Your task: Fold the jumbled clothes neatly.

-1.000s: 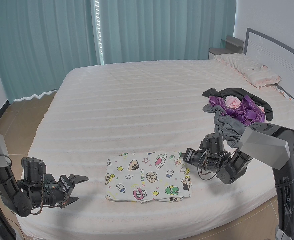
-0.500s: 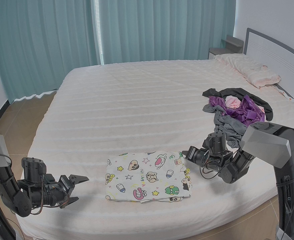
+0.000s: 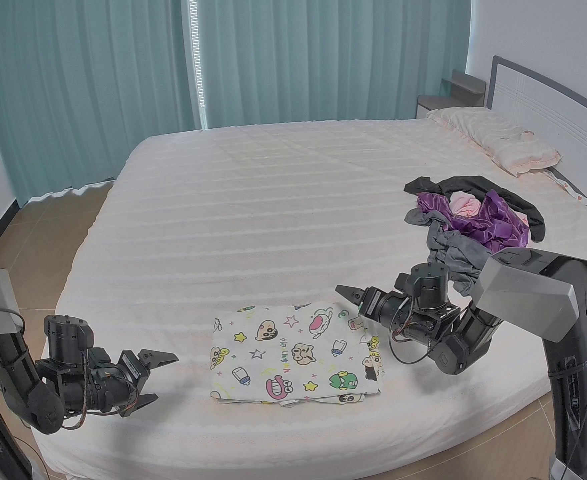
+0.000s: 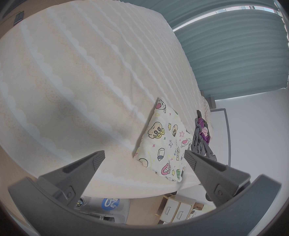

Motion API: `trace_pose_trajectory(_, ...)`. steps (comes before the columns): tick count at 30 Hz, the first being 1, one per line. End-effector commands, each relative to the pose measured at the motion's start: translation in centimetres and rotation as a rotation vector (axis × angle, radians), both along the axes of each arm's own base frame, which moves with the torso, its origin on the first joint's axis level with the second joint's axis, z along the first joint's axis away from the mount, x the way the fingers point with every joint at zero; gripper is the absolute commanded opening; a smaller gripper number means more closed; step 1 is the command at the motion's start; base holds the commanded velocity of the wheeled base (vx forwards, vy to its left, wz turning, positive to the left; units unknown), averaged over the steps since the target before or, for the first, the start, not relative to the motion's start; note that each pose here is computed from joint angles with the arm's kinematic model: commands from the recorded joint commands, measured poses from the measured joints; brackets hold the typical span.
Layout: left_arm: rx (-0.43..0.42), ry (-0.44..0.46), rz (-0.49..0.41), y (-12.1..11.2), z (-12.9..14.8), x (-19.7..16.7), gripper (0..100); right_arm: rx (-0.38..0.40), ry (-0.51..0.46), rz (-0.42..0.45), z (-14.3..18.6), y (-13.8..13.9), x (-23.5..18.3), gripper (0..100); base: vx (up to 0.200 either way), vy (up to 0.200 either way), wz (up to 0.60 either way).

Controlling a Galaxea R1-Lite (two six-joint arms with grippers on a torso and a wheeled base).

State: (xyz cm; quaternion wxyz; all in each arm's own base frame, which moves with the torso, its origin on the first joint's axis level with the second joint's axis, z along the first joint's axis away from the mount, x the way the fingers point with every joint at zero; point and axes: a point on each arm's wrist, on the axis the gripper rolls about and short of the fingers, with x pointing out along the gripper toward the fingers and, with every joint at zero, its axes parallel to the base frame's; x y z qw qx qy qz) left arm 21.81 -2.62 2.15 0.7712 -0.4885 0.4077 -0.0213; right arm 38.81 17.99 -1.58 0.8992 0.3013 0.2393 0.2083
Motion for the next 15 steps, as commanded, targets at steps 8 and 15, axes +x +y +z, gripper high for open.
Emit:
trace_pose_trajectory(8, -0.001, 0.001, 0.000, 0.0, 0.0, 0.1, 100, -0.017, 0.034, 0.040, -2.0, 0.7, -0.3, 100, 0.000, 0.000, 0.00)
trace_pose_trajectory(15, 0.001, 0.002, 0.000, 0.0, -0.1, 0.0, 100, -0.015, 0.028, 0.036, -1.7, 0.4, -0.2, 100, 0.000, 0.000, 0.00)
